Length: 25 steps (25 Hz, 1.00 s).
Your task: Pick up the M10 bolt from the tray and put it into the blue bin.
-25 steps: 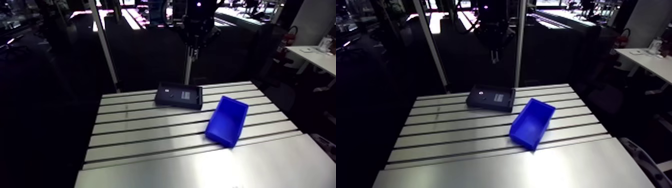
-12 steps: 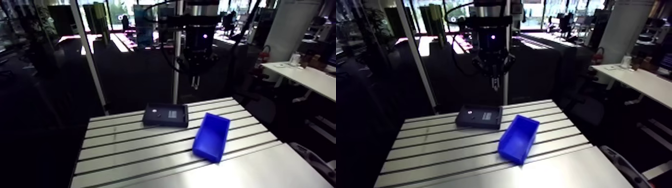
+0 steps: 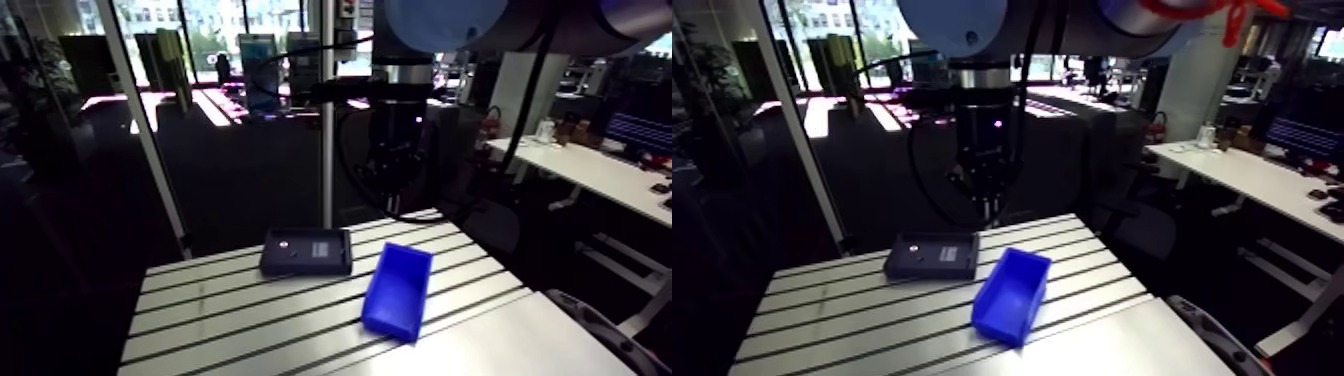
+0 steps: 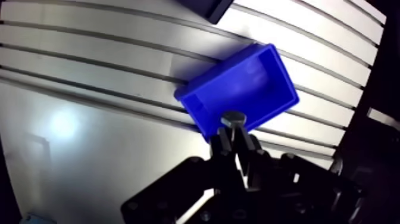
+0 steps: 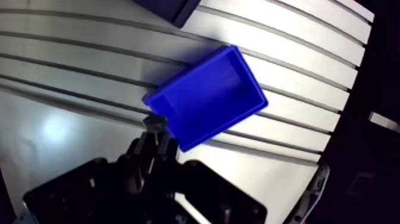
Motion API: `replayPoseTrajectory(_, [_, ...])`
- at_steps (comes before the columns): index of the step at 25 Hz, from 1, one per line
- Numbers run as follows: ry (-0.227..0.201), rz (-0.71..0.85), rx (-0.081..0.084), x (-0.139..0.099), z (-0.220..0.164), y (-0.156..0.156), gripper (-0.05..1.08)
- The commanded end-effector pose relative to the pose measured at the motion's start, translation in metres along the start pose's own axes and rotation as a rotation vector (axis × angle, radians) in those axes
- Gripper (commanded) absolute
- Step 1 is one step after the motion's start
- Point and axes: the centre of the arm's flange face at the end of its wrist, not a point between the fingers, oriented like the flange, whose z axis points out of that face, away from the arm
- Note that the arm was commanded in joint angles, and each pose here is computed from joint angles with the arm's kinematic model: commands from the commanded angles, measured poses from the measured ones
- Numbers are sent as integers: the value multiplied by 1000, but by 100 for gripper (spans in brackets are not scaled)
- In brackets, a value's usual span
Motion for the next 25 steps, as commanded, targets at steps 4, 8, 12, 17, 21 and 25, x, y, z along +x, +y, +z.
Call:
replayPoseTrajectory(4, [-22, -254, 48, -15, 24, 22, 103])
replayPoseTrajectory(8, [-35, -374, 69, -15, 36, 28, 103])
replayPoseTrajectory(12, [-52, -428, 89, -17, 49, 41, 103])
replayPoseTrajectory(17, [-65, -467, 110, -14, 63, 45, 103])
replayPoseTrajectory(21, [-45, -510, 75, -10, 71, 49, 103])
replayPoseTrajectory(25, [-49, -514, 67, -10, 87, 49, 102])
